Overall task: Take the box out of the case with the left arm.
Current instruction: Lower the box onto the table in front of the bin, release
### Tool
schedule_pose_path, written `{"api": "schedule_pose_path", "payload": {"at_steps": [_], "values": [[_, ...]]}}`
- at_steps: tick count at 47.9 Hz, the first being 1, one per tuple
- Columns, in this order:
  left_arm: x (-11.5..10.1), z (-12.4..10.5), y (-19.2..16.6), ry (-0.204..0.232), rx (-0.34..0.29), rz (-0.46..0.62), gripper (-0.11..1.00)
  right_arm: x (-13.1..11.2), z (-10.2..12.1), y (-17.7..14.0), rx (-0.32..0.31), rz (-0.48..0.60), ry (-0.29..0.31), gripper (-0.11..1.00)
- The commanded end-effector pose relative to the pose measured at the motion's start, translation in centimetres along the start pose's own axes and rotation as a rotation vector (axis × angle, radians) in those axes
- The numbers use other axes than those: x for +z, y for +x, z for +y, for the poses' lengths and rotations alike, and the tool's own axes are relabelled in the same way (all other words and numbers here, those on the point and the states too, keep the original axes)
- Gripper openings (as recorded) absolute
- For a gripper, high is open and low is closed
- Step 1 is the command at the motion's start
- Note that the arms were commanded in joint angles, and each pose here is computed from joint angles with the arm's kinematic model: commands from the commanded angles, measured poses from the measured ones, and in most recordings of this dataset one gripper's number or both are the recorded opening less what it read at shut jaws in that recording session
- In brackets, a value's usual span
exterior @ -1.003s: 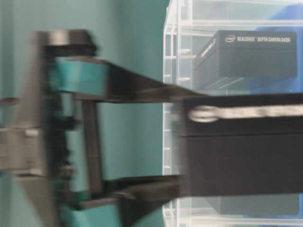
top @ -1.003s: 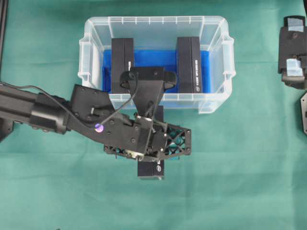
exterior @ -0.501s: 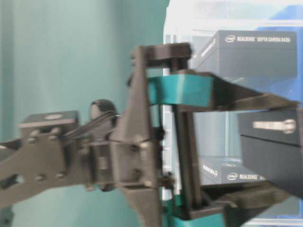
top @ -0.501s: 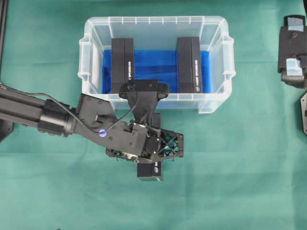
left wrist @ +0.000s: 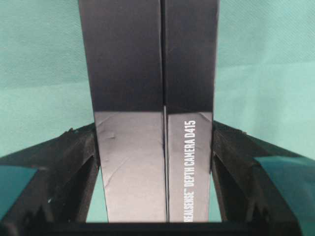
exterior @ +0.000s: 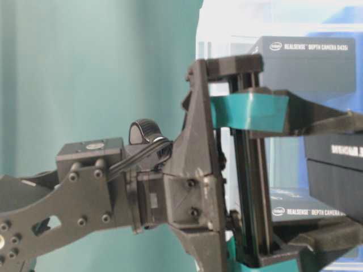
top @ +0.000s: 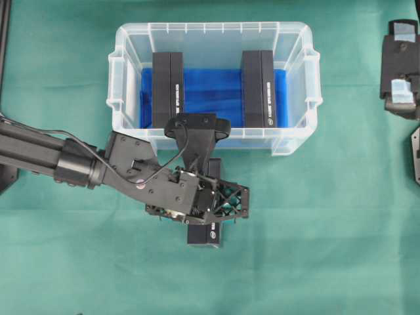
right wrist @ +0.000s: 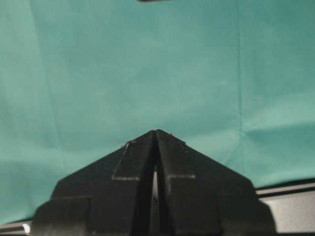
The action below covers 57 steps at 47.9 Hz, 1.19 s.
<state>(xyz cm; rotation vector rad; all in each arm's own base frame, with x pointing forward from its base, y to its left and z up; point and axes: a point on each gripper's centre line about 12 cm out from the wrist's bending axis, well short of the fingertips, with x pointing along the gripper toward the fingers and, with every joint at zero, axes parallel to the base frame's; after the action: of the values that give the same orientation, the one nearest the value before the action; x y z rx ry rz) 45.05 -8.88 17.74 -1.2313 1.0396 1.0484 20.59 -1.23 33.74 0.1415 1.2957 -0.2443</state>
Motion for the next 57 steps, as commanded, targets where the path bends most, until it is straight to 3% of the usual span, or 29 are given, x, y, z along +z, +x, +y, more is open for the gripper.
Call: {"api": "schedule_pose_path", "payload": {"at_steps": [1,11,17,21,38,57], "values": [[-0.1,-0.5,-2.2,0.01,-0.058,0.011,0.61,0.2,0.0,-0.6,0.004,-0.021,0.002,0.02],[0.0,-0.7,-2.4,0.004,-0.056,0.027,0.6,0.2,-0.1,-0.6,0.004,-0.023,0.003,0.02],[0.0,-0.8,-2.4,-0.006,-0.062,0.036,0.89,0.2,0.0,-0.6,0.004,-0.021,0.002,0.02],[0.1,-1.0,-2.5,-0.022,-0.065,0.049,0.99,0.2,-0.1,-0.6,0.001,-0.02,0.003,0.02],[1.3,-1.8,-4.3,-0.03,-0.096,0.049,0.99,0.1,-0.1,-0.7,0.003,-0.018,0.001,0.02],[2.7,-3.4,-10.8,0.04,-0.057,0.03,0.99,0.1,-0.1,-0.7,0.002,-0.014,0.001,0.02]]}}
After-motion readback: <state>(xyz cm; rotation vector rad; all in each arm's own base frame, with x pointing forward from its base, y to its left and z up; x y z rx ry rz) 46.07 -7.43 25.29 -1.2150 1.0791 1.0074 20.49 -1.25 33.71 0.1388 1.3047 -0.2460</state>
